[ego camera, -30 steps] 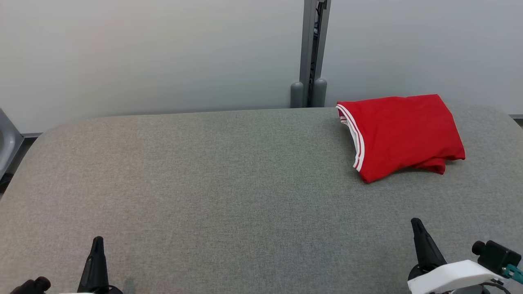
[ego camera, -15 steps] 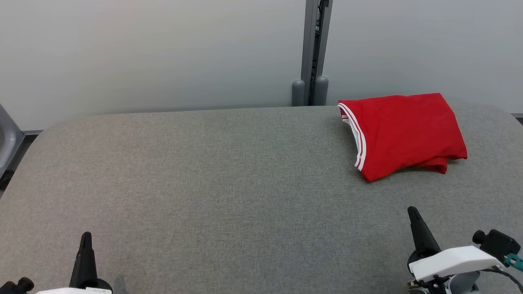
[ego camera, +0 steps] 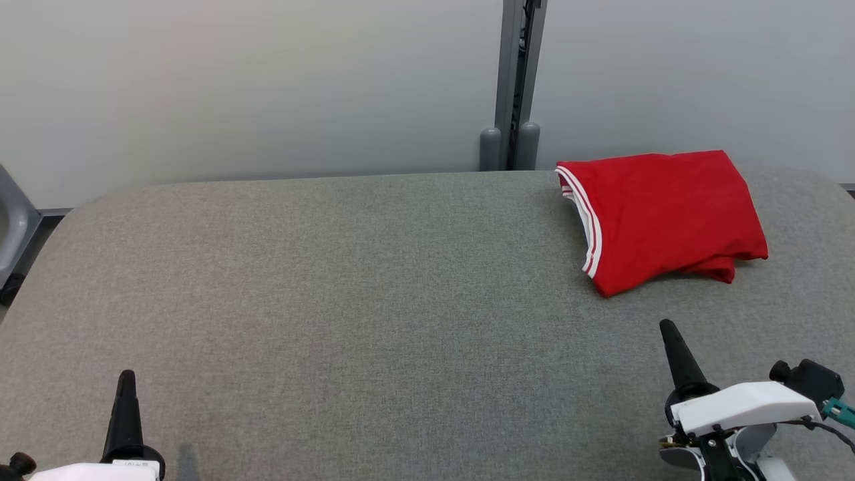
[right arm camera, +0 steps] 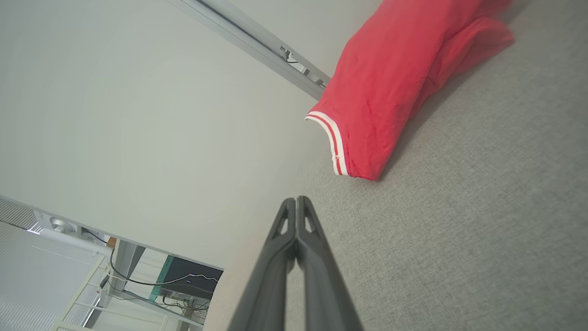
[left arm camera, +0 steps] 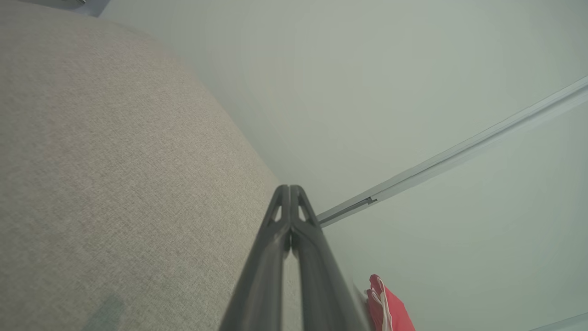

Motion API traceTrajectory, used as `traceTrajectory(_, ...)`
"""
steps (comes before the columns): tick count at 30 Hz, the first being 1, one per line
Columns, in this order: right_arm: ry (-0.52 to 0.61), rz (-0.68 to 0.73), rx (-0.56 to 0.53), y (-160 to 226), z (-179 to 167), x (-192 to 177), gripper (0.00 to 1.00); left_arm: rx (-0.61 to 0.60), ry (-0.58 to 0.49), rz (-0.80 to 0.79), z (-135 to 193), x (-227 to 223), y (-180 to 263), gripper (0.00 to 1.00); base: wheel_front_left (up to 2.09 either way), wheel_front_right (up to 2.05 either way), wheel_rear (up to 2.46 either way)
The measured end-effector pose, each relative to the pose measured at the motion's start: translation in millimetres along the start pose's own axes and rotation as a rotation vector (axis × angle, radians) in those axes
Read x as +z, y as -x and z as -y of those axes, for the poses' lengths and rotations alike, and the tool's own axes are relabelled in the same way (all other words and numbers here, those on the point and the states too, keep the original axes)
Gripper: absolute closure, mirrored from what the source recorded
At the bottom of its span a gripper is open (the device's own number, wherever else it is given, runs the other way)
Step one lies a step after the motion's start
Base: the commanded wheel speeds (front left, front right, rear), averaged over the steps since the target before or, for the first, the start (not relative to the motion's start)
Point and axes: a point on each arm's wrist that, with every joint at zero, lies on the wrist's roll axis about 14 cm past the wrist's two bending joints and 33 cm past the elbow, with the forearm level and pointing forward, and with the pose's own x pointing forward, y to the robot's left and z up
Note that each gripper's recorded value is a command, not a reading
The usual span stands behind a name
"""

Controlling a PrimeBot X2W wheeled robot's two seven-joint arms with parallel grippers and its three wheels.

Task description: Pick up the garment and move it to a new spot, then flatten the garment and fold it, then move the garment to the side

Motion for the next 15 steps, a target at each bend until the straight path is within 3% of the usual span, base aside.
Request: traceTrajectory(15,-0.132,-0.022,0.017,-11,-9,-2,1.00,-0.004,0.139,0.016,1,9,-4,1.00,0.00,0.00,0.00)
